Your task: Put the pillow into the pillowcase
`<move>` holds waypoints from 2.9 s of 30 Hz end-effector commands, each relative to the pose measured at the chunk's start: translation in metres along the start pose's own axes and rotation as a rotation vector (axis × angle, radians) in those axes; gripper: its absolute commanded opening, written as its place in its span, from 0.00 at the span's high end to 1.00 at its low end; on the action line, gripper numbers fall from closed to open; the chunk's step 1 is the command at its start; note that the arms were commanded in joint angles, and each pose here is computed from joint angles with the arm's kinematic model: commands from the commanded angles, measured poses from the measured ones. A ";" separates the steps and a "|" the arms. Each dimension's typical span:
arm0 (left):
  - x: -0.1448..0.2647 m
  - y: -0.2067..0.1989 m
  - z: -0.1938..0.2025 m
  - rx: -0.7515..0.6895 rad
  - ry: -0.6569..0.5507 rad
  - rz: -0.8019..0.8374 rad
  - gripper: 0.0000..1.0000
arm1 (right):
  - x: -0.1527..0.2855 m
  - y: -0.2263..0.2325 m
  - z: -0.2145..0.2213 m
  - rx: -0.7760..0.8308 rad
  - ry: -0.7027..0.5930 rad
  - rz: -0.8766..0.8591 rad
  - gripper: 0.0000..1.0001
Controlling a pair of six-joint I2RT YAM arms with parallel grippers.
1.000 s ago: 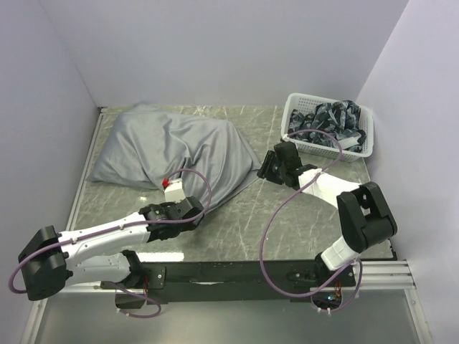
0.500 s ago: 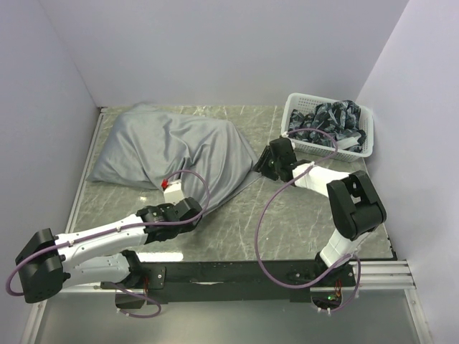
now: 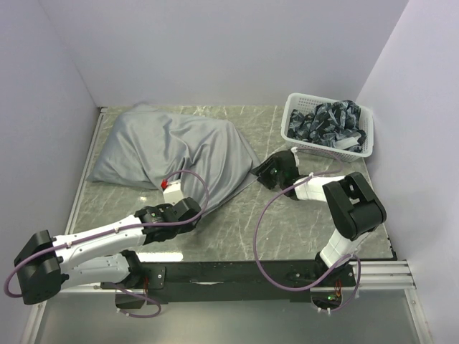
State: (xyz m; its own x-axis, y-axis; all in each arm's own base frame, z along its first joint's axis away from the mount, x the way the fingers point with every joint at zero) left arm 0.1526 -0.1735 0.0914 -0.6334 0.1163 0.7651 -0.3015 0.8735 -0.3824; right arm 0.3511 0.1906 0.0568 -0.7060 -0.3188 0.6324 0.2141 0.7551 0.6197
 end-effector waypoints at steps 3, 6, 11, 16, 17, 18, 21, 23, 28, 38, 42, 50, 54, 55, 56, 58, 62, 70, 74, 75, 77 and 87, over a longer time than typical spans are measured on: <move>0.004 0.000 0.000 0.014 0.007 0.036 0.99 | 0.003 0.027 -0.029 -0.135 -0.140 -0.124 0.49; 0.005 0.002 0.001 0.016 0.013 0.038 0.99 | -0.002 0.029 -0.032 -0.143 -0.139 -0.112 0.51; 0.010 0.003 0.000 0.017 0.016 0.049 0.99 | -0.012 0.021 -0.026 -0.158 -0.114 -0.089 0.53; 0.010 0.001 0.000 0.016 0.019 0.064 0.99 | -0.013 0.013 -0.019 -0.183 -0.115 -0.087 0.53; 0.010 0.001 0.000 0.014 0.019 0.062 0.99 | -0.013 0.011 -0.019 -0.189 -0.116 -0.087 0.53; 0.010 0.000 0.000 0.014 0.021 0.066 0.99 | -0.014 0.013 -0.020 -0.192 -0.122 -0.097 0.53; 0.011 0.000 0.001 0.014 0.027 0.067 0.99 | -0.018 0.013 -0.021 -0.188 -0.119 -0.085 0.53; 0.012 -0.001 0.000 0.017 0.028 0.075 0.99 | -0.020 0.013 -0.021 -0.191 -0.118 -0.084 0.53; 0.017 -0.001 -0.001 0.019 0.035 0.087 0.99 | -0.025 0.006 -0.024 -0.193 -0.148 -0.046 0.55; 0.048 -0.017 -0.002 -0.030 0.122 0.221 0.99 | -0.012 0.009 -0.062 -0.083 -0.252 0.049 0.88; 0.068 -0.035 0.002 -0.093 0.191 0.339 0.99 | 0.023 0.007 -0.096 -0.017 -0.338 0.081 1.00; 0.104 -0.083 0.038 -0.337 0.382 0.572 0.99 | 0.112 -0.043 -0.170 -0.032 -0.452 0.136 1.00; 0.113 -0.118 0.082 -0.454 0.471 0.669 0.99 | 0.123 -0.057 -0.177 -0.011 -0.453 0.179 1.00; 0.106 -0.126 0.100 -0.489 0.510 0.672 0.99 | 0.125 -0.058 -0.179 -0.009 -0.457 0.181 1.00; 0.111 -0.137 0.107 -0.502 0.516 0.696 0.99 | 0.126 -0.061 -0.181 -0.005 -0.456 0.180 1.00; 0.109 -0.146 0.133 -0.552 0.549 0.689 0.99 | 0.127 -0.061 -0.181 0.010 -0.433 0.180 1.00; 0.093 -0.139 0.154 -0.535 0.573 0.623 0.99 | 0.127 -0.043 -0.163 0.138 -0.351 0.154 0.77; 0.057 -0.081 0.176 -0.404 0.632 0.392 0.99 | 0.089 -0.004 -0.065 0.425 -0.137 0.143 0.67; 0.061 -0.059 0.186 -0.314 0.705 0.395 0.99 | 0.071 -0.013 -0.035 0.532 -0.064 0.205 0.56; 0.064 -0.057 0.189 -0.308 0.721 0.405 0.99 | 0.067 -0.014 -0.033 0.543 -0.053 0.208 0.54; 0.066 -0.050 0.191 -0.316 0.730 0.384 0.99 | 0.057 -0.018 -0.029 0.559 -0.022 0.216 0.51; 0.072 -0.036 0.191 -0.324 0.727 0.348 0.99 | 0.050 -0.027 0.004 0.578 0.072 0.217 0.50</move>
State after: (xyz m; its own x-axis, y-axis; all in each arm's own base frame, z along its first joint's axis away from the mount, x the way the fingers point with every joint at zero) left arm -0.0091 -0.2854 0.0524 -0.0465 0.5589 0.8280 0.1216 0.8259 -0.5506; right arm 0.3089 0.1501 0.0582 -0.5973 -0.1239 0.7924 -0.0473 0.9917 0.1194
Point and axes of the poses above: each gripper's point midway between its finger pads, its own x axis back along the fingers, its own y axis along the line the jaws close on, z = x × y, the point moved 3 cm from there along x, back along the fingers, and after that the axes turned 12 degrees about x, right-handed, at the moved point
